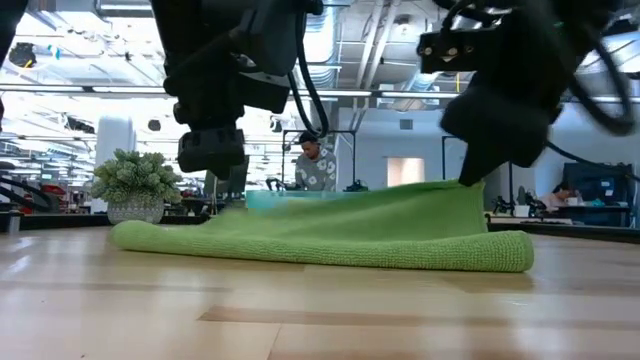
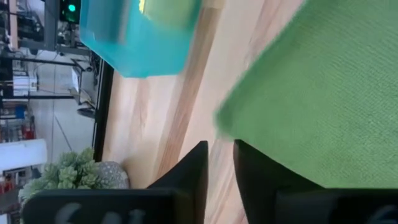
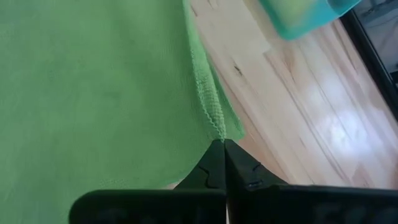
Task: Roll microfiber towels into tight, uniform cylinder then place into a basket
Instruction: Fold the green microfiber cloth
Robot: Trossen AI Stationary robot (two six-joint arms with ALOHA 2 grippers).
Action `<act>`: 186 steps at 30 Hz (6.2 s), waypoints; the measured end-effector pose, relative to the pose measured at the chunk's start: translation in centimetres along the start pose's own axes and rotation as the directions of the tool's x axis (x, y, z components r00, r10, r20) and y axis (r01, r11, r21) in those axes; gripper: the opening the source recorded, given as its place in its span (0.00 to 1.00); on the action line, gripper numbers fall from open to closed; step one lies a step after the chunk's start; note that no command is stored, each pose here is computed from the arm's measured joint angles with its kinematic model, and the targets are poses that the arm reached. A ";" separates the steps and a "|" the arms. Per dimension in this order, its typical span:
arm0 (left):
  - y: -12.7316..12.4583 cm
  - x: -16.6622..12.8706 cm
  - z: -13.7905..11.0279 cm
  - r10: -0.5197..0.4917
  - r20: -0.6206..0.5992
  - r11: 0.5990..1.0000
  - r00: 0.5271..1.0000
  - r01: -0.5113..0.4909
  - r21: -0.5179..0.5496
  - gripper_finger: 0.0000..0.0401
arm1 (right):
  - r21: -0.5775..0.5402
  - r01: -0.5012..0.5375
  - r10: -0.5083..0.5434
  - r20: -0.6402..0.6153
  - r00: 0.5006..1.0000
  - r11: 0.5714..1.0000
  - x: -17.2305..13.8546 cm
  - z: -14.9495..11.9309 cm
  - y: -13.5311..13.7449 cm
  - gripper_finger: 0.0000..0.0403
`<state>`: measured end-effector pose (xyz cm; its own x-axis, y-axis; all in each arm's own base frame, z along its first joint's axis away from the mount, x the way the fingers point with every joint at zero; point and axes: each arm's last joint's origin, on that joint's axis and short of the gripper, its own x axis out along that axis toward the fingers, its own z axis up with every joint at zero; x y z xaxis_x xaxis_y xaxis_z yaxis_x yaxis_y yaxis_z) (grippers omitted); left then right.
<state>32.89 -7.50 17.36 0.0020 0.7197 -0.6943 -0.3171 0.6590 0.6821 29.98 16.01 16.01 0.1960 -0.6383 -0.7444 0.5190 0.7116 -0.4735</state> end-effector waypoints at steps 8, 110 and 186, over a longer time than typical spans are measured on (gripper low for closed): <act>-0.3 -0.3 -0.3 -0.011 -0.007 1.000 1.000 0.012 0.016 0.26 | 0.053 0.014 -0.012 -0.056 0.998 0.999 1.6 1.5 -0.9 0.03; -6.5 -2.7 5.2 -0.577 0.415 0.810 0.703 0.556 0.186 0.26 | 0.038 0.265 -0.267 0.047 0.963 0.963 -0.7 0.7 -8.8 0.41; -9.9 -16.2 -15.1 -0.527 0.029 0.768 0.849 0.461 0.444 0.26 | -0.278 -0.296 0.383 0.349 0.855 0.914 -2.2 5.8 -1.9 0.41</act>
<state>21.69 -28.99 18.40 0.1967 0.2703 -0.9425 0.1789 0.9352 0.3055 33.44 14.36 21.27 0.6566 -0.3754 -0.6542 0.1847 0.9210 -0.3431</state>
